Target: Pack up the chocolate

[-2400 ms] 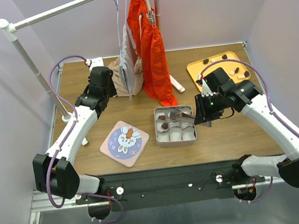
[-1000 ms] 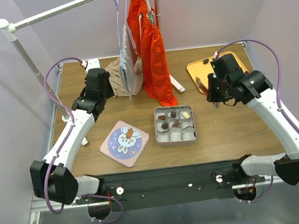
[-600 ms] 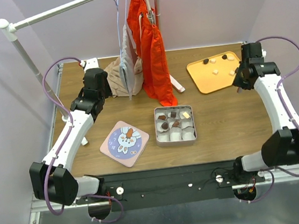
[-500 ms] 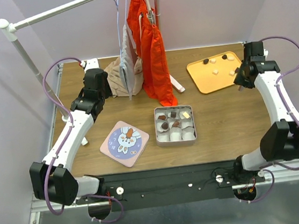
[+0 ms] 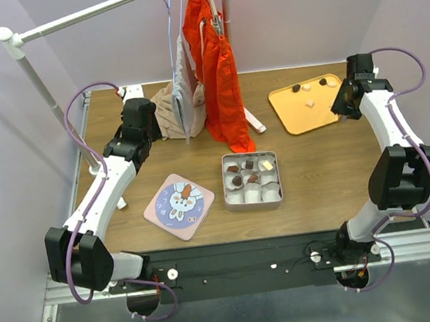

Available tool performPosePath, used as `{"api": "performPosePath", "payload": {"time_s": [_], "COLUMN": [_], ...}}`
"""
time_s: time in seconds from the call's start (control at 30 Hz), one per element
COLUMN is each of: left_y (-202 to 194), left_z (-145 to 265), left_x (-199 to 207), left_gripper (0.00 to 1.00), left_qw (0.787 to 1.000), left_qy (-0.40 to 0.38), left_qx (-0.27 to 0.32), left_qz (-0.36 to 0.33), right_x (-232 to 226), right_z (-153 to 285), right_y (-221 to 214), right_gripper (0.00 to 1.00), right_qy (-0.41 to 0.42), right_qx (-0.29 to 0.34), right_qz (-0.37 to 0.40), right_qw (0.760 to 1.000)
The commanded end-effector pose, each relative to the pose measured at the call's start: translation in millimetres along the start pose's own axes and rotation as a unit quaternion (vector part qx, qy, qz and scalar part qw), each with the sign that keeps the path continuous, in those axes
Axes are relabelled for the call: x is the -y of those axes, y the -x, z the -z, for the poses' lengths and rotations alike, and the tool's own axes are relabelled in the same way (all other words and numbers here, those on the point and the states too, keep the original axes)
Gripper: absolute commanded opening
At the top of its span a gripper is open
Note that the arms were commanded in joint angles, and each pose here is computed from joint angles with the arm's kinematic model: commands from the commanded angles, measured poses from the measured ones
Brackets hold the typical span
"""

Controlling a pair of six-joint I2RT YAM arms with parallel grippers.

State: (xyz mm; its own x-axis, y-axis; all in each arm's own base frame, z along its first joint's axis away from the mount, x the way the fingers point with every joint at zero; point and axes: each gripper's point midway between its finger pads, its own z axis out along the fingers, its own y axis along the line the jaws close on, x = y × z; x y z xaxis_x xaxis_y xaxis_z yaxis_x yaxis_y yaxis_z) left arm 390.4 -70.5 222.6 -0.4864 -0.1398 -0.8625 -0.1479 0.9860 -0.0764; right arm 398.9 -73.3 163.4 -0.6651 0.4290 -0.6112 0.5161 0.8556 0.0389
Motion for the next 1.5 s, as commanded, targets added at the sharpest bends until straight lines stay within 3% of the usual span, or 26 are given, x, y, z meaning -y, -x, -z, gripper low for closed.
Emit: {"api": "performPosePath", "payload": {"time_s": [0.0, 0.53, 0.83, 1.1, 1.47], "left_y": [0, 1, 3, 5, 10], "left_z": [-4, -6, -4, 0, 5], "left_x": [-2, -4, -5, -5, -7], "left_gripper": [0.49, 0.49, 0.49, 0.49, 0.49], "left_qw": [1.000, 1.000, 1.000, 1.000, 1.000], "left_qy": [0.002, 0.008, 0.008, 0.007, 0.006], "left_qx": [0.003, 0.001, 0.002, 0.008, 0.017], "left_qz": [-0.003, -0.002, -0.001, 0.002, 0.007], "right_x": [-3, -2, -3, -15, -26], "right_z": [-2, -44, -35, 31, 152], "right_y": [33, 25, 33, 44, -53], "right_gripper": [0.48, 0.43, 0.24, 0.19, 0.18], "right_qy": [0.008, 0.027, 0.039, 0.107, 0.241], "right_qx": [0.042, 0.004, 0.017, 0.050, -0.017], "right_qz": [-0.003, -0.012, -0.014, -0.027, 0.025], "right_qw": [0.999, 1.000, 0.999, 0.993, 0.970]}}
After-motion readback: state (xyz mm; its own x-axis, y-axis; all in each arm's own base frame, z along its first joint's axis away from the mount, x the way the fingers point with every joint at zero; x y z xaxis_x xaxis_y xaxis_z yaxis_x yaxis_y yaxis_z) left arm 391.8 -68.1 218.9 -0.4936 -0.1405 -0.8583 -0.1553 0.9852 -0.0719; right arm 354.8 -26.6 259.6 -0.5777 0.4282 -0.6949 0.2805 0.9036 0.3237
